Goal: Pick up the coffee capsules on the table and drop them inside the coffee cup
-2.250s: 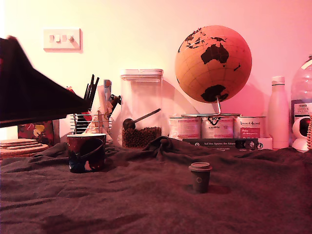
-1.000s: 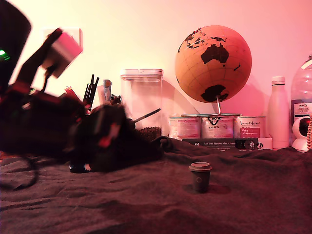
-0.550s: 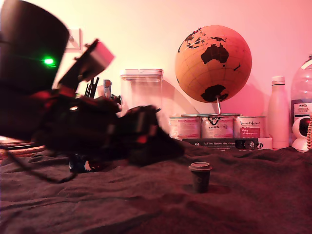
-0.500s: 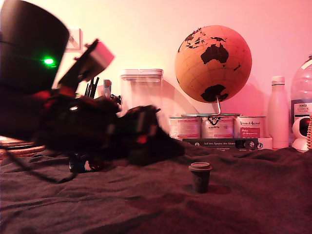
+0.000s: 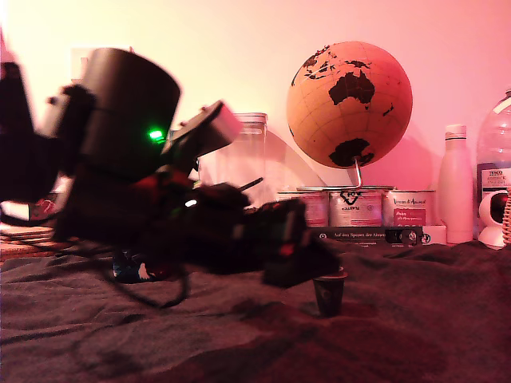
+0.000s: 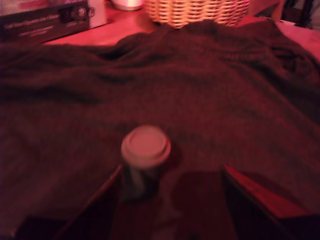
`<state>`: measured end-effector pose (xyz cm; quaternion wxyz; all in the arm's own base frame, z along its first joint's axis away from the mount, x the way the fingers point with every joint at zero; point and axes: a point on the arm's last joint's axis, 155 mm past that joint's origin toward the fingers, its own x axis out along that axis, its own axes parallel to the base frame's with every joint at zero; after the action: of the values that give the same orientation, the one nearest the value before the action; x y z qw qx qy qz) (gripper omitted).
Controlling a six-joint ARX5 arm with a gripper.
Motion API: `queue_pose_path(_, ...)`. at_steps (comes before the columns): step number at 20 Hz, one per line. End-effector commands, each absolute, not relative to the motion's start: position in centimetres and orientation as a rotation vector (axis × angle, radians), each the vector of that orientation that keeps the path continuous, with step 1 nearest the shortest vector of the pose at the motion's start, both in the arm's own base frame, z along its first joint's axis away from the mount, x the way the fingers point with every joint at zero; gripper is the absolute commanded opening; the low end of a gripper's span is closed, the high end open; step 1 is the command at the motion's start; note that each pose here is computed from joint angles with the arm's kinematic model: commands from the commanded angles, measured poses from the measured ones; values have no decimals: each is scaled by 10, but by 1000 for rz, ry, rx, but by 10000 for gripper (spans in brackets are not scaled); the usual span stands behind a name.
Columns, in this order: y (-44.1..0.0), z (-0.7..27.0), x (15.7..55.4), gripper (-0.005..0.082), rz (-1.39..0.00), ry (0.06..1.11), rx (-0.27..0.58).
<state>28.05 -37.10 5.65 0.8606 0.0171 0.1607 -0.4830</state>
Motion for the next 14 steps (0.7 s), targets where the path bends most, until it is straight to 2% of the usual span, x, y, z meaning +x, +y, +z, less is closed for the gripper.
queue_pose_path(1,-378,47,280,566,-1027,363,49)
queue_pose_path(14,-394,19,299,566,-981,540,76)
